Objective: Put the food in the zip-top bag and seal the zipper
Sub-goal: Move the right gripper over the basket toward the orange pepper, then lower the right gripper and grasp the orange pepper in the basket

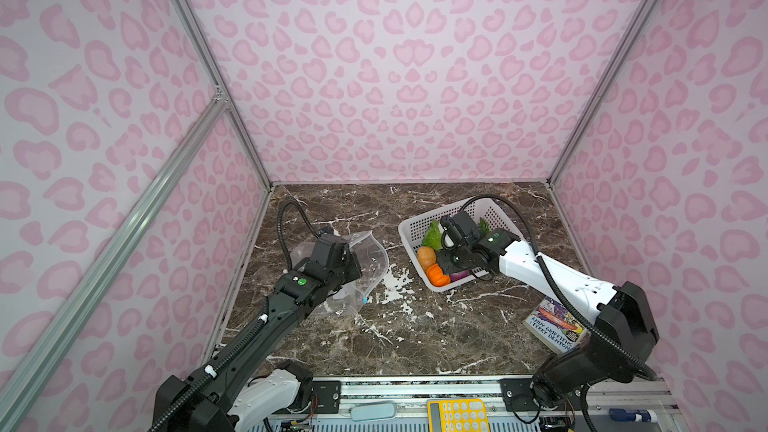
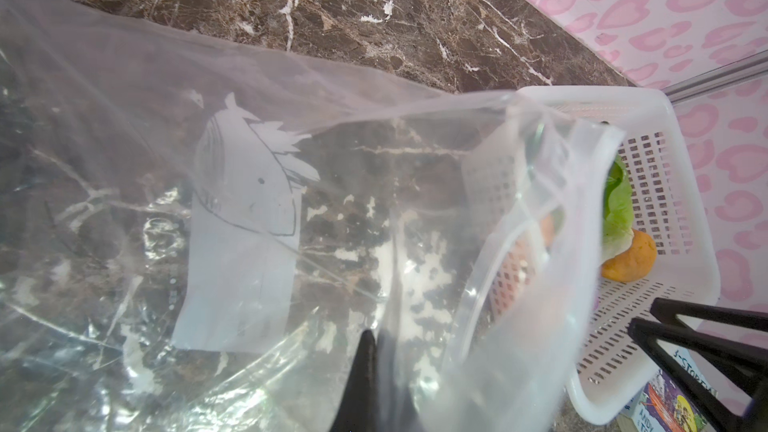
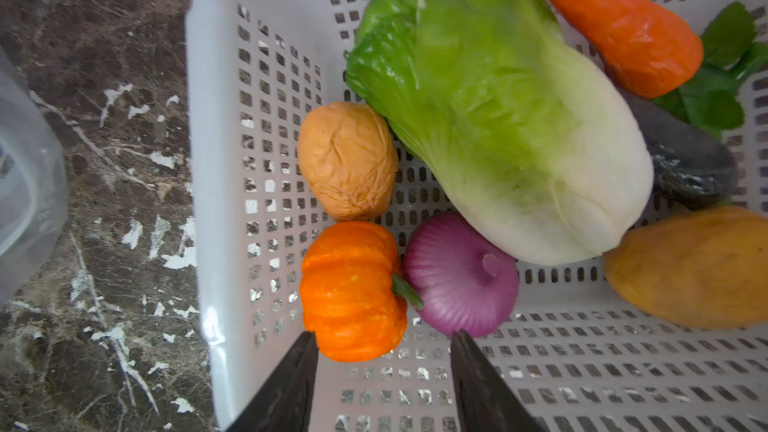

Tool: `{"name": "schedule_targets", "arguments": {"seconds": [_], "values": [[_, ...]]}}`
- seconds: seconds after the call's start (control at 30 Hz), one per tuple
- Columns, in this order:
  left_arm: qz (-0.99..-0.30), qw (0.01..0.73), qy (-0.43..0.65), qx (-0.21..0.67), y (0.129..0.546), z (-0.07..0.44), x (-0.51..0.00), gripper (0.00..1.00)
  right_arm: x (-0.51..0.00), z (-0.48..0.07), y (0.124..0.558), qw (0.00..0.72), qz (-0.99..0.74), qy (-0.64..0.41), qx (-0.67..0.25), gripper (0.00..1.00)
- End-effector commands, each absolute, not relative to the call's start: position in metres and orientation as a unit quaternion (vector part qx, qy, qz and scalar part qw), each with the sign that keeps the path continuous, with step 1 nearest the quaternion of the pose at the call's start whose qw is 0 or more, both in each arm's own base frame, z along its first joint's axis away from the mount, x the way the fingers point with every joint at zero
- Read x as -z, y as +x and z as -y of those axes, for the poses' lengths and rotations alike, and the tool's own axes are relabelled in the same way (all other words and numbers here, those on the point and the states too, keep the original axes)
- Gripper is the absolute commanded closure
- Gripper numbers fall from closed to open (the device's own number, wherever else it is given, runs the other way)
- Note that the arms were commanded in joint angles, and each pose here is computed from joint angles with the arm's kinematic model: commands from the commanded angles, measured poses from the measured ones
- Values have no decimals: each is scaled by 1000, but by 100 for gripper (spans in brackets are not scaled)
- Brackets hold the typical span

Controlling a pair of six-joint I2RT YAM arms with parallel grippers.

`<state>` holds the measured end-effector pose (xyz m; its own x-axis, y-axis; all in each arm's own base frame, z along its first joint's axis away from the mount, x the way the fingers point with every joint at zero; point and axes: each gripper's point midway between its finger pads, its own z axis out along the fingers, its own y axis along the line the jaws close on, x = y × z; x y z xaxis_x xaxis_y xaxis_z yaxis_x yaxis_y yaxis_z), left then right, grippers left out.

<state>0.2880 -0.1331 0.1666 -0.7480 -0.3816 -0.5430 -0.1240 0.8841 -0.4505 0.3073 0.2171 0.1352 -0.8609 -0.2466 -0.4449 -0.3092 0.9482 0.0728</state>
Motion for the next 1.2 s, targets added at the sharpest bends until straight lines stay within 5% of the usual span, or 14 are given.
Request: {"name": "schedule_targets", "arguments": {"seconds": [0.0, 0.57, 0.67, 0.8, 1.17], "values": [[-914, 324, -134, 206, 288, 137, -166, 97, -121, -220, 300, 194, -964, -164, -76, 46], [-914, 318, -131, 215, 286, 140, -166, 97, -81, -236, 299, 150, -969, -176, -88, 37], [-915, 316, -131, 215, 287, 141, -166, 97, -79, -236, 298, 147, -969, -178, -84, 30], [-916, 315, -130, 214, 286, 141, -164, 97, -76, -237, 299, 147, -969, -182, -80, 9], [-916, 315, -130, 213, 284, 139, -163, 97, -45, -219, 301, 126, -977, -174, 0, 15]]}}
